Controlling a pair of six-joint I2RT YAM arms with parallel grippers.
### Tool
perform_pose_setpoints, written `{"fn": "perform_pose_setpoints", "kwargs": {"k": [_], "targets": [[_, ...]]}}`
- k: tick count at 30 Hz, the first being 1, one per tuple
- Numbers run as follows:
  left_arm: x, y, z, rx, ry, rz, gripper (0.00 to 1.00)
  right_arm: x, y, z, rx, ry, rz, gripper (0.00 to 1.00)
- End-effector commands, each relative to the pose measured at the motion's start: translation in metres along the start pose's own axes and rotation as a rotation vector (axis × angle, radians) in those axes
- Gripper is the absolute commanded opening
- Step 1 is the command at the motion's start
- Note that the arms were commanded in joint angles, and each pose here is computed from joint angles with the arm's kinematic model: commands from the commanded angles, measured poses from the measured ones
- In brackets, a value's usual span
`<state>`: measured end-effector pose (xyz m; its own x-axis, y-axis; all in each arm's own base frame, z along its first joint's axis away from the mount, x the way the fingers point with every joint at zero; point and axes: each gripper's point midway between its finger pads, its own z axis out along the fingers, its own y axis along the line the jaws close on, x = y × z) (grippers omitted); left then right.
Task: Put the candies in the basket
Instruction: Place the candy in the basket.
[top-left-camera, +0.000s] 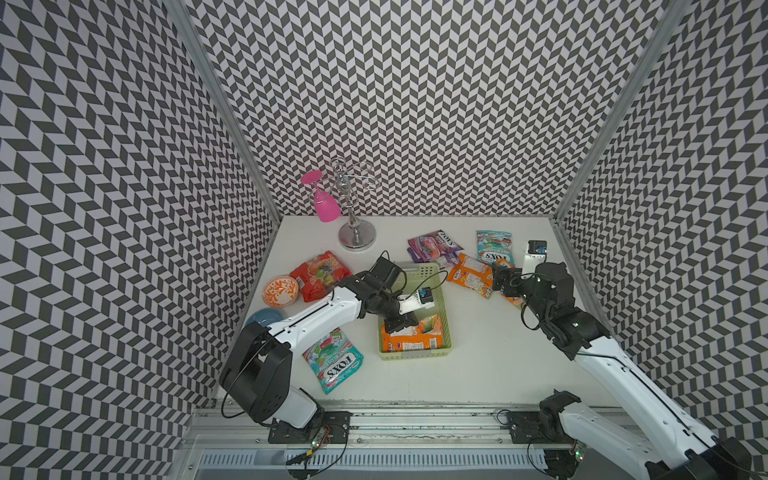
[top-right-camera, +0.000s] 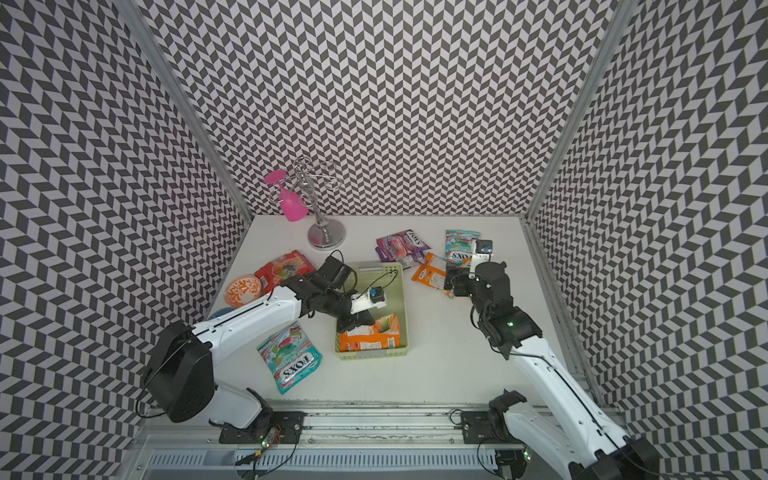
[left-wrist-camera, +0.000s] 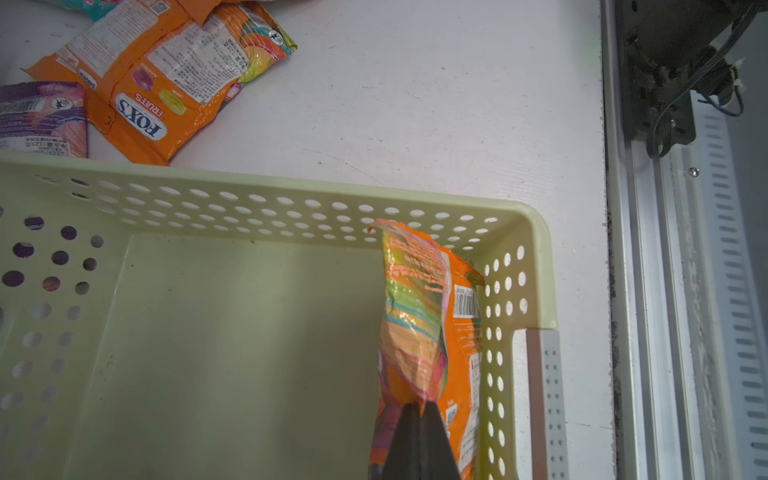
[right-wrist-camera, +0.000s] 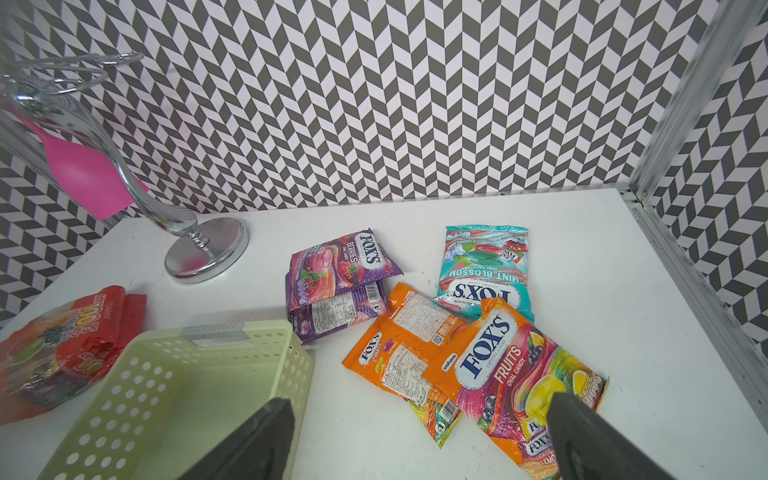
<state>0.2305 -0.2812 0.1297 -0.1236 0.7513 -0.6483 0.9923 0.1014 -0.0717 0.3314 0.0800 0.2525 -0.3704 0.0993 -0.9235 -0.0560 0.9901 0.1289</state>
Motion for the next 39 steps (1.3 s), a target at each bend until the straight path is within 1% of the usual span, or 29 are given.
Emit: {"fn": "perform_pose_setpoints", "kwargs": {"k": [1, 4, 7, 8, 10, 15, 16, 19, 20, 21, 27, 29, 31, 33, 34, 36, 37, 39], "targets": [[0.002, -0.003, 0.011, 0.021, -0.003, -0.010, 0.00, -0.010, 0.003, -0.004, -0.023, -0.058, 0.020, 0.99], [0.007, 0.000, 0.018, 0.014, 0.021, -0.023, 0.00, -0.011, 0.002, -0.004, -0.018, -0.060, 0.019, 0.99], [0.008, 0.000, 0.022, 0.016, 0.019, -0.030, 0.00, -0.011, 0.002, -0.004, -0.024, -0.064, 0.024, 0.99], [0.009, 0.000, 0.023, 0.016, 0.023, -0.032, 0.03, -0.010, 0.003, -0.004, -0.027, -0.061, 0.023, 0.99], [0.011, 0.001, 0.026, 0.007, 0.037, -0.043, 0.13, -0.011, 0.002, -0.004, -0.023, -0.063, 0.023, 0.99], [0.011, 0.007, 0.025, -0.039, 0.027, -0.047, 0.35, -0.010, 0.000, -0.004, -0.012, -0.062, 0.019, 0.99], [0.011, 0.008, 0.024, -0.044, 0.028, -0.050, 0.40, -0.010, 0.001, -0.004, -0.015, -0.062, 0.018, 0.99], [0.003, 0.011, 0.019, -0.055, 0.018, -0.059, 0.51, -0.010, 0.000, -0.003, -0.007, -0.057, 0.016, 0.99], [0.000, 0.011, 0.016, -0.063, 0.011, -0.056, 0.52, -0.009, -0.001, -0.003, -0.005, -0.055, 0.015, 0.99], [-0.004, 0.011, 0.013, -0.069, -0.001, -0.052, 0.57, -0.009, 0.000, -0.003, -0.007, -0.055, 0.018, 0.99], [-0.018, 0.015, -0.008, -0.122, -0.046, -0.049, 0.62, 0.000, 0.001, -0.003, -0.025, -0.049, 0.020, 0.99], [-0.021, 0.019, -0.018, -0.144, -0.073, -0.064, 0.66, 0.001, 0.002, -0.002, -0.027, -0.047, 0.021, 0.99], [-0.022, 0.026, -0.027, -0.173, -0.096, -0.085, 0.74, 0.002, 0.001, -0.001, -0.026, -0.044, 0.023, 0.99], [-0.023, 0.034, -0.037, -0.203, -0.111, -0.110, 0.76, 0.004, -0.001, 0.001, -0.011, -0.036, 0.023, 0.99], [-0.022, 0.039, -0.043, -0.222, -0.121, -0.128, 0.79, 0.005, -0.002, 0.003, -0.002, -0.032, 0.020, 0.99], [-0.019, 0.051, -0.056, -0.267, -0.148, -0.167, 0.87, 0.007, -0.004, 0.005, 0.014, -0.022, 0.015, 0.99], [-0.018, 0.057, -0.065, -0.295, -0.167, -0.185, 0.98, 0.010, -0.005, 0.007, 0.021, -0.015, 0.013, 0.99], [-0.014, 0.067, -0.077, -0.343, -0.187, -0.218, 0.99, 0.013, -0.006, 0.010, 0.032, -0.004, 0.012, 0.99]]}}
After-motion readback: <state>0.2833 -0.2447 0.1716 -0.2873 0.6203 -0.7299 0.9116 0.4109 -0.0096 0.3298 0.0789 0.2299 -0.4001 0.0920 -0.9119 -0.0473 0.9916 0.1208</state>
